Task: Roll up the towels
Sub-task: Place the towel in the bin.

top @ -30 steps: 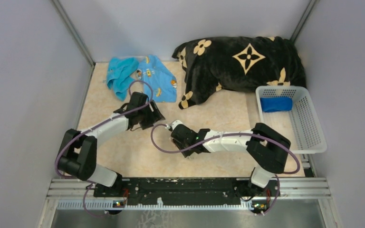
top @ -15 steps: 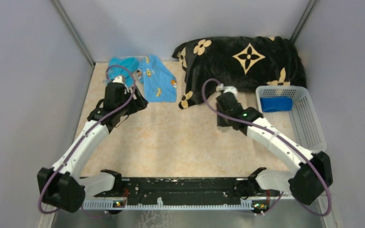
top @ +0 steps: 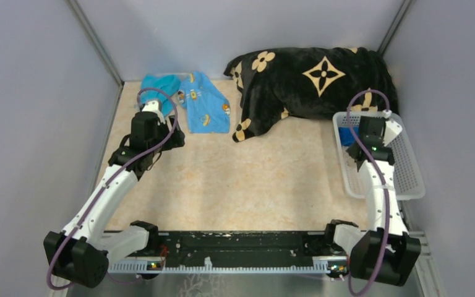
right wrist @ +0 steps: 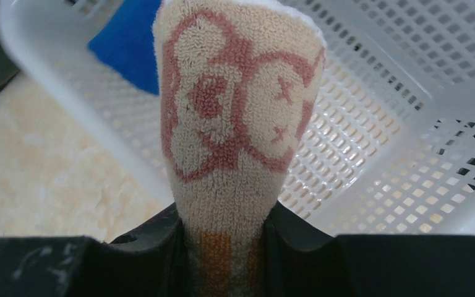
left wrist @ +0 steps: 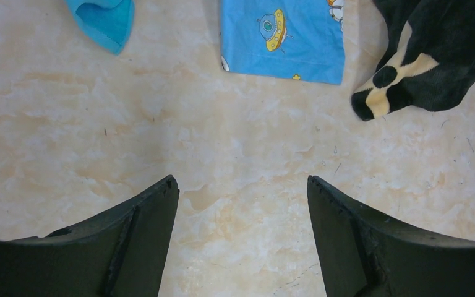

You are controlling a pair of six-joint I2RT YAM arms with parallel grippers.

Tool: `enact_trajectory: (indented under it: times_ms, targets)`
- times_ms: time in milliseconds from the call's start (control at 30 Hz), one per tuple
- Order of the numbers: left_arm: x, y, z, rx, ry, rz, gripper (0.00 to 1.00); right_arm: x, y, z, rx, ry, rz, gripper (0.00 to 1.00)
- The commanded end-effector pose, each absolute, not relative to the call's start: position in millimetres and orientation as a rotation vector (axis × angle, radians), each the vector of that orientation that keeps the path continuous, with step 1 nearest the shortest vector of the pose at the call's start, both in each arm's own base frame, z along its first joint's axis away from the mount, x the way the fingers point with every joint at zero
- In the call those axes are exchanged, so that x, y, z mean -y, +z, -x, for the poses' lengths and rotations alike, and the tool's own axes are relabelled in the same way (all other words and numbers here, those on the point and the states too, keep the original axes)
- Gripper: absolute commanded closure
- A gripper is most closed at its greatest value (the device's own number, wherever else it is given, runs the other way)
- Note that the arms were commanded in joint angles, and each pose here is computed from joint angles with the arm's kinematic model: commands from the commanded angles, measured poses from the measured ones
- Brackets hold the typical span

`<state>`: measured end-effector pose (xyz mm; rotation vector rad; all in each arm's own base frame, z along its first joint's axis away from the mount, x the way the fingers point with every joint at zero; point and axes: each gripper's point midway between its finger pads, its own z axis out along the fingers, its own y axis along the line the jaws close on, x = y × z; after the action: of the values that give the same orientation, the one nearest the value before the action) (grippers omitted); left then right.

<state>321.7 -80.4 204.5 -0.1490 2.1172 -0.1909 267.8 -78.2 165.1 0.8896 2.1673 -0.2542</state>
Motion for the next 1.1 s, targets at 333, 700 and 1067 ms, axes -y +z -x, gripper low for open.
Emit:
enact_trajectory:
  times_ms: [333,700,1067]
  targets:
    - [74.1,197.2,-324.2,-2.119,-0.155,0.137,0.18,133.0,84.2,-305.1,-1.938,-0.230,-1.456,0.85]
    - [61.6,191.6,-327.9,-2.117,-0.098,0.183,0.18,135.3,39.5,-345.9,-1.936,-0.159,-1.535,0.84]
    - [61.1,184.9,-330.0,-2.134,-0.114,0.200,0.18,133.2,44.4,-373.2,-1.864,-0.075,-1.515,0.78]
